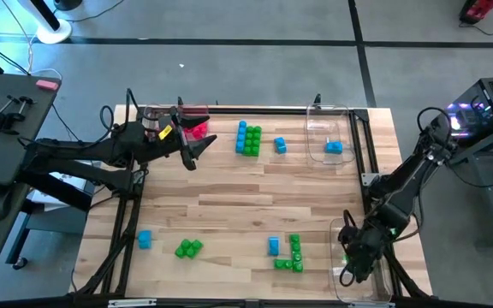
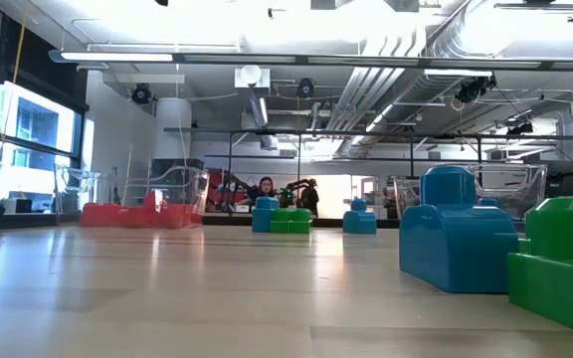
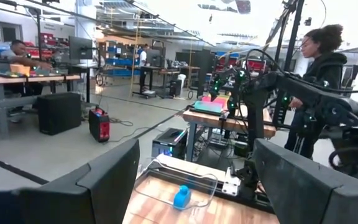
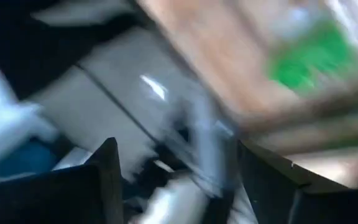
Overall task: Sort blocks
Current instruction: Put the green game piece into the bottom transparent bin
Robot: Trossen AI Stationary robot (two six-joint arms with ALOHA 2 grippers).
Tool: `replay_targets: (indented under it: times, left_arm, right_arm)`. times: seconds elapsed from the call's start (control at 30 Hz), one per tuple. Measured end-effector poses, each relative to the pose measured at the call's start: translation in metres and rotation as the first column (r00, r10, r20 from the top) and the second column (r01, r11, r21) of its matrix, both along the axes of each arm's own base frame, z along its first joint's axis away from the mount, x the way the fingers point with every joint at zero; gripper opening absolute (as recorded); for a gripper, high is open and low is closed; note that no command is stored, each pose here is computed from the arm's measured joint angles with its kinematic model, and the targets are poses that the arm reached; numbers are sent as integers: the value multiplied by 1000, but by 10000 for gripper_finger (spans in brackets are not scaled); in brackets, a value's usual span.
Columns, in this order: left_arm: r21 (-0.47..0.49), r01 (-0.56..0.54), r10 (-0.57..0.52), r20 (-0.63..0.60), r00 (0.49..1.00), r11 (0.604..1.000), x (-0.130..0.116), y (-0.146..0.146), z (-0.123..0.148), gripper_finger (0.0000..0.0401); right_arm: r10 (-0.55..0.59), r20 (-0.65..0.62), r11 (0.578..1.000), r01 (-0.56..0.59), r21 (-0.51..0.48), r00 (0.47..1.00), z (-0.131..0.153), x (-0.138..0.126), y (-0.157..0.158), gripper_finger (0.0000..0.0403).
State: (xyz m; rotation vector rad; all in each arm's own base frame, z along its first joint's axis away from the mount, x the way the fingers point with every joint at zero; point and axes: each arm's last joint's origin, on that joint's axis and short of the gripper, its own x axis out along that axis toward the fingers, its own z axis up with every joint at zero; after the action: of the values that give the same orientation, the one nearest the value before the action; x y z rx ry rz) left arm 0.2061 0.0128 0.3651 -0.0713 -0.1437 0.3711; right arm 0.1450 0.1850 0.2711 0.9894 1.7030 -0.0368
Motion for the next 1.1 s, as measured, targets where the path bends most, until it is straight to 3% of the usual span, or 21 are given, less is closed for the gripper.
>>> replay_targets:
  times: [0.07, 0.13, 0.23, 0.4, 0.53, 0.67, 0.8, 0.93, 1.1]
  left_arm:
    - [-2, 0, 0, 0, 1000, 1000, 0, 0, 0, 300]
    - [-2, 1, -1, 1, 1000, 1000, 0, 0, 0, 300]
    - [-8, 2, -2, 2, 1000, 1000, 0, 0, 0, 300]
    - [14, -1, 1, -21, 1000, 1000, -1, 0, -1, 300]
    - [49, -5, 7, -29, 1000, 999, -6, 0, 2, 300]
    - [119, -17, 23, -53, 998, 993, -12, 1, 4, 300]
    - [198, -31, 49, -85, 995, 980, -17, 4, 5, 300]
    - [184, -48, 63, -73, 995, 982, -22, 8, 7, 300]
    - [170, -50, 64, -75, 995, 984, -24, 10, 7, 300]
  right_arm:
    - [-75, 141, 997, 70, 44, 987, 10, 13, 3, 203]
    - [-191, 279, 981, 169, 100, 941, 19, 30, 1, 204]
    - [-341, 342, 940, 311, 140, 875, 20, 58, -9, 204]
    - [-435, 190, 900, 432, 61, 880, -12, 94, -28, 204]
    - [-477, 102, 868, 486, -101, 873, -27, 114, -30, 202]
    - [-554, 29, 779, 530, -336, 832, -33, 133, -29, 193]
    - [-621, 22, 687, 558, -465, 783, -39, 159, -24, 187]
    - [-606, -12, 702, 528, -478, 795, -51, 183, -16, 186]
    - [-573, -121, 729, 436, -528, 811, -74, 190, -12, 185]
